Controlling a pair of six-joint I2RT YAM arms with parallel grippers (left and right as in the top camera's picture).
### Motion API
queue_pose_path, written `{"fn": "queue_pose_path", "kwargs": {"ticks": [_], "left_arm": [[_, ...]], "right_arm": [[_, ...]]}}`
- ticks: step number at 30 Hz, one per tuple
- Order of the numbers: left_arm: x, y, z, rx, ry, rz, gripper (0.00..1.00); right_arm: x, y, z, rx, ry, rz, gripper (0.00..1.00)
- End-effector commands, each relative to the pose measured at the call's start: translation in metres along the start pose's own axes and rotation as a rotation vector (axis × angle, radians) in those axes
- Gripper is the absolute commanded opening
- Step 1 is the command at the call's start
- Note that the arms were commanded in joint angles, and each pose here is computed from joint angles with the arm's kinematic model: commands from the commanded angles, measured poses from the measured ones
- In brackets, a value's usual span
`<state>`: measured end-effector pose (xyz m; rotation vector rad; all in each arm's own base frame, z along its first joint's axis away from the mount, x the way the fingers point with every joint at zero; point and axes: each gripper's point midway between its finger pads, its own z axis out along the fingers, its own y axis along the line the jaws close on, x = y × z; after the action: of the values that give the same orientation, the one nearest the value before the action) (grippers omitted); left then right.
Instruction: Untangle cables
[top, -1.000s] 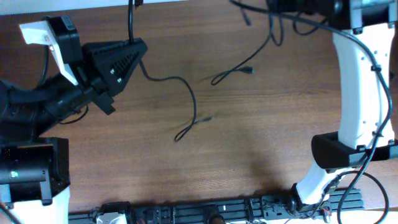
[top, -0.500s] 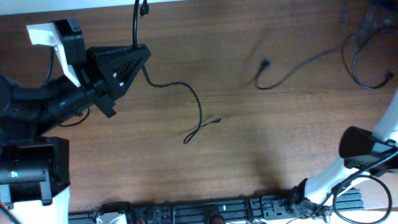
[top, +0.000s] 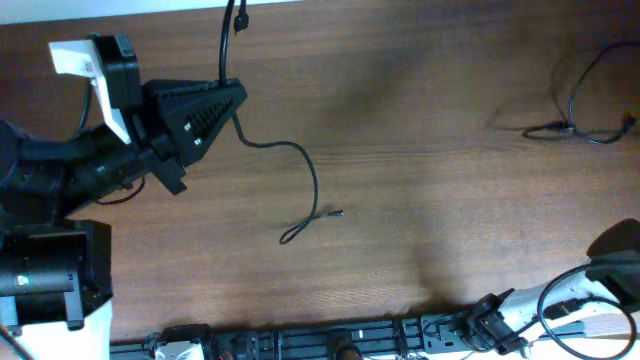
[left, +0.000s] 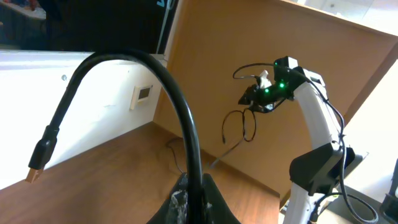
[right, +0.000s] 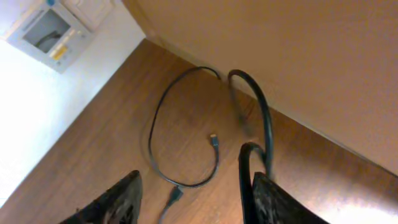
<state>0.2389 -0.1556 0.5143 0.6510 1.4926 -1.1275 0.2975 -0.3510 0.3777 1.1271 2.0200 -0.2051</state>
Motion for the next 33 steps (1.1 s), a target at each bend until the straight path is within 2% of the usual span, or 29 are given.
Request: {"fn": "queue_pose_path", "kwargs": {"ticks": [1,7,13,21,29,33], "left_arm": [[-0.003,-0.007,-0.002,0.016,-0.001,0.008,0.05],[-0.003,-0.017,-0.005,0.041,0.004,0.021,0.05],[-0.008,-0.031,-0.010,0.049,-0.017,0.070,0.06],[-0.009,-0.039,-0.012,0.063,-0.018,0.066,0.08],[-0.008,-0.040,-0.012,0.071,-0.013,0.063,0.08],[-0.008,-0.040,-0.012,0.071,-0.013,0.063,0.08]], "right_arm": [[0.020,0.017,0.024,-0.121,0.094,0.020,0.60],[0.050,0.051,0.041,-0.174,0.191,-0.029,0.65],[0.082,0.073,0.043,-0.178,0.290,-0.094,0.65],[0.156,0.063,0.054,-0.072,0.556,-0.075,0.65],[0.194,0.042,0.058,-0.013,0.693,-0.049,0.65],[0.192,0.029,0.045,0.020,0.679,0.011,0.64]]}}
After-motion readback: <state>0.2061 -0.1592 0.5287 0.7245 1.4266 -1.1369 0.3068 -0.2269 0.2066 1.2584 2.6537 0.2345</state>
